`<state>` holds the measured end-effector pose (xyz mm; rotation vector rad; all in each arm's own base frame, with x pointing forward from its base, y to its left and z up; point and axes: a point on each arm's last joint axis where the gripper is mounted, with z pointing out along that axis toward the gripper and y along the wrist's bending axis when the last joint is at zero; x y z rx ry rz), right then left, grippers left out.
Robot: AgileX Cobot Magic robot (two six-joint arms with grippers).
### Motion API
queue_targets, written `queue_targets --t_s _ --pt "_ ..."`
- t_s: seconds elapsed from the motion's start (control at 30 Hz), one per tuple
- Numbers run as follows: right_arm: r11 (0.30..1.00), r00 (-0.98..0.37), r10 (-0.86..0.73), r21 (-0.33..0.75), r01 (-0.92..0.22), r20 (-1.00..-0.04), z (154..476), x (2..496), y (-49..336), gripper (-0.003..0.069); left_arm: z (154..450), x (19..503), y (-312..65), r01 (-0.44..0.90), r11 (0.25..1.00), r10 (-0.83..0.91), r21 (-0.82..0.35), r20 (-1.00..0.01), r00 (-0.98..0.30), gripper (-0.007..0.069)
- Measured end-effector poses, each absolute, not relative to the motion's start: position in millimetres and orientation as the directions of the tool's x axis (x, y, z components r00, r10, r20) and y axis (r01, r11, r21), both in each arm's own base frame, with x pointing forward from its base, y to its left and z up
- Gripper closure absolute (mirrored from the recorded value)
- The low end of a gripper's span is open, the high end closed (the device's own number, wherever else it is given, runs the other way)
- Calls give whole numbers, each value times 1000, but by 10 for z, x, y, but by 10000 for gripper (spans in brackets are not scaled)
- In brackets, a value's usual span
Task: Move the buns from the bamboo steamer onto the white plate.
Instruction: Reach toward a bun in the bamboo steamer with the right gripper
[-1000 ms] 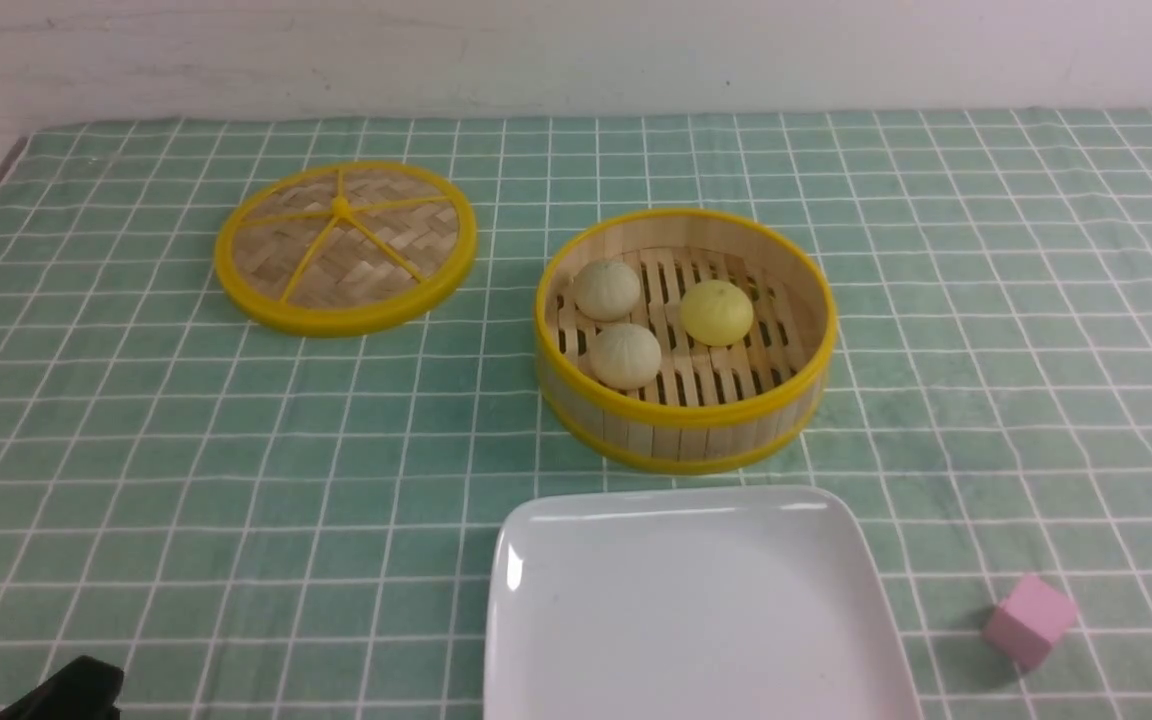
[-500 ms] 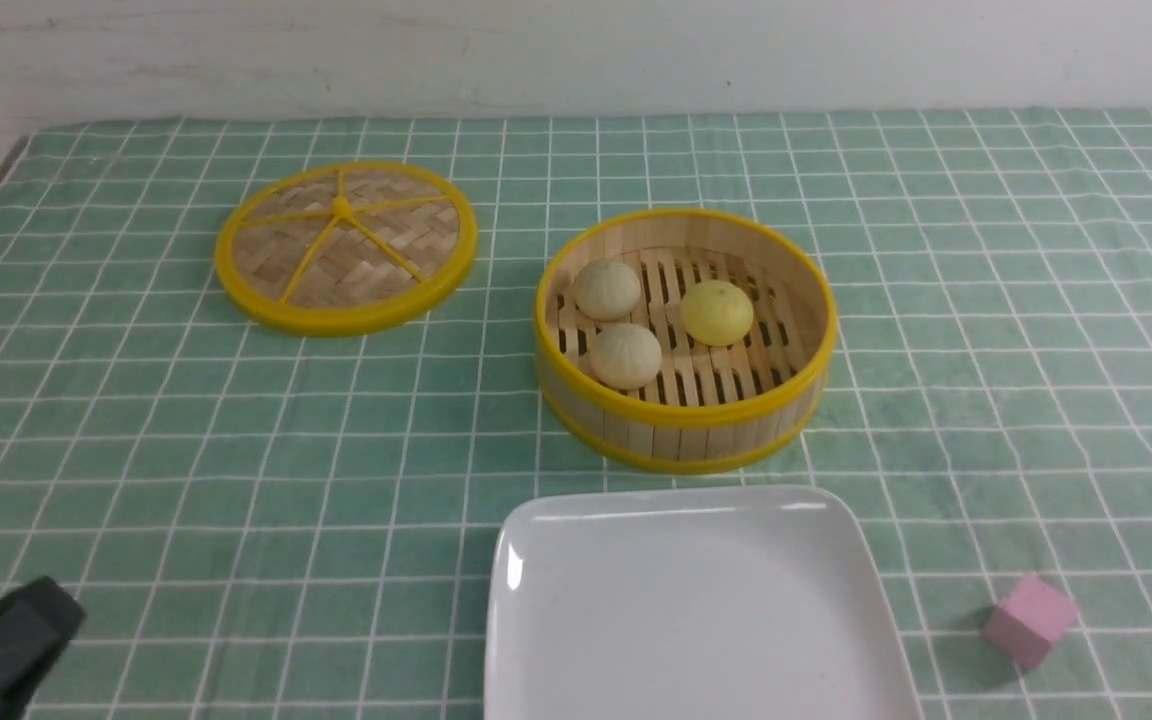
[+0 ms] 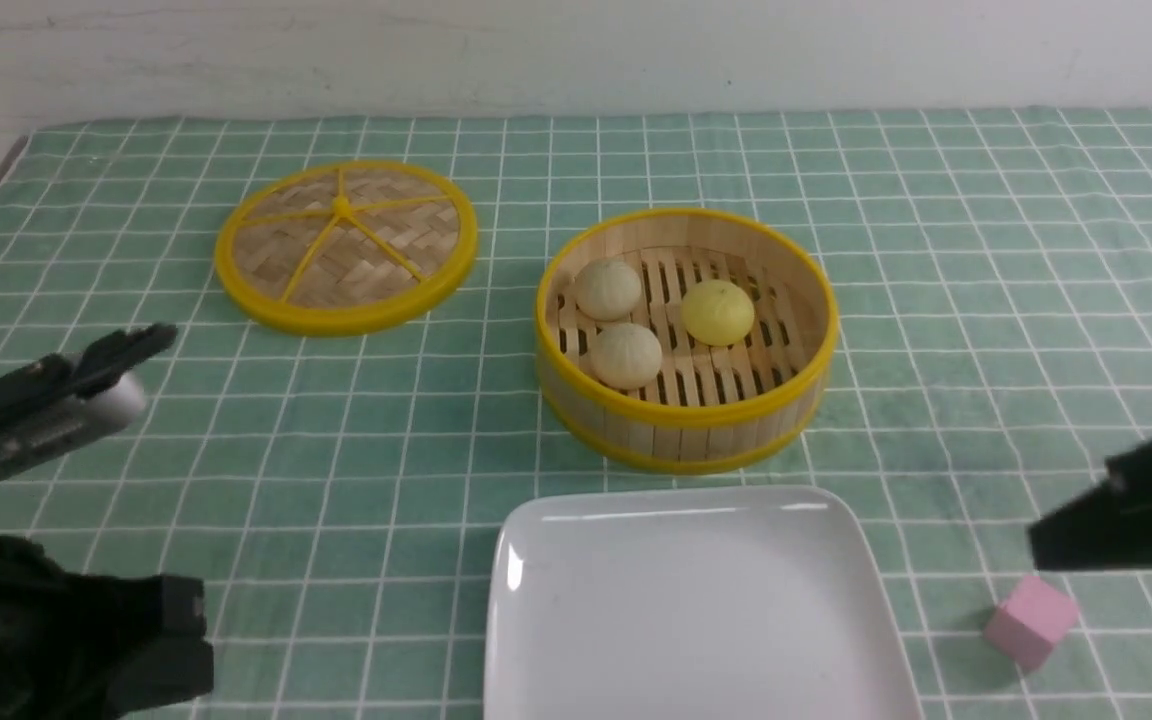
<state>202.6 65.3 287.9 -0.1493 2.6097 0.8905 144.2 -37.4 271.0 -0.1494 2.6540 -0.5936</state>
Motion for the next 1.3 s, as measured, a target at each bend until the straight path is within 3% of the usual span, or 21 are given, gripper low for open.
queue_targets --t_s 0.07,0.17,0.43,0.53,0.7,0.87,1.0,1.1,1.17,1.3 --pt "740 -923 -53 606 -292 -381 2864 2255 867 654 2684 1538 -374 -25 905 -191 -426 -352 -916 624" --pt "730 -908 -148 576 -367 -391 2867 2550 1131 653 2640 1607 -371 -40 905 -197 -423 -334 -922 620" --pt "831 -886 -172 420 -365 -430 2714 3332 1563 584 2615 1654 -366 -48 906 -206 -421 -337 -919 613" --pt "876 -864 -183 321 -360 -469 2626 3692 1649 489 2617 1667 -363 -49 906 -211 -420 -347 -914 608" --pt "902 -826 -179 246 -355 -535 2439 4137 1736 340 2622 1681 -359 -49 906 -216 -419 -361 -907 601" --pt "912 -805 -155 229 -339 -573 2197 4343 1783 299 2623 1683 -359 -50 907 -218 -419 -364 -906 592" --pt "919 -798 -144 219 -327 -585 2006 4430 1797 330 2623 1683 -359 -50 907 -218 -419 -364 -906 587" --pt "921 -796 -141 218 -324 -588 1967 4449 1800 424 2623 1683 -359 -50 907 -218 -419 -364 -906 585" --pt "920 -794 -141 218 -325 -591 1993 4445 1799 557 2623 1683 -359 -57 905 -225 -422 -360 -905 583" --pt "913 -799 -155 225 -340 -581 2210 4351 1781 647 2623 1683 -359 -67 902 -236 -426 -355 -905 580"
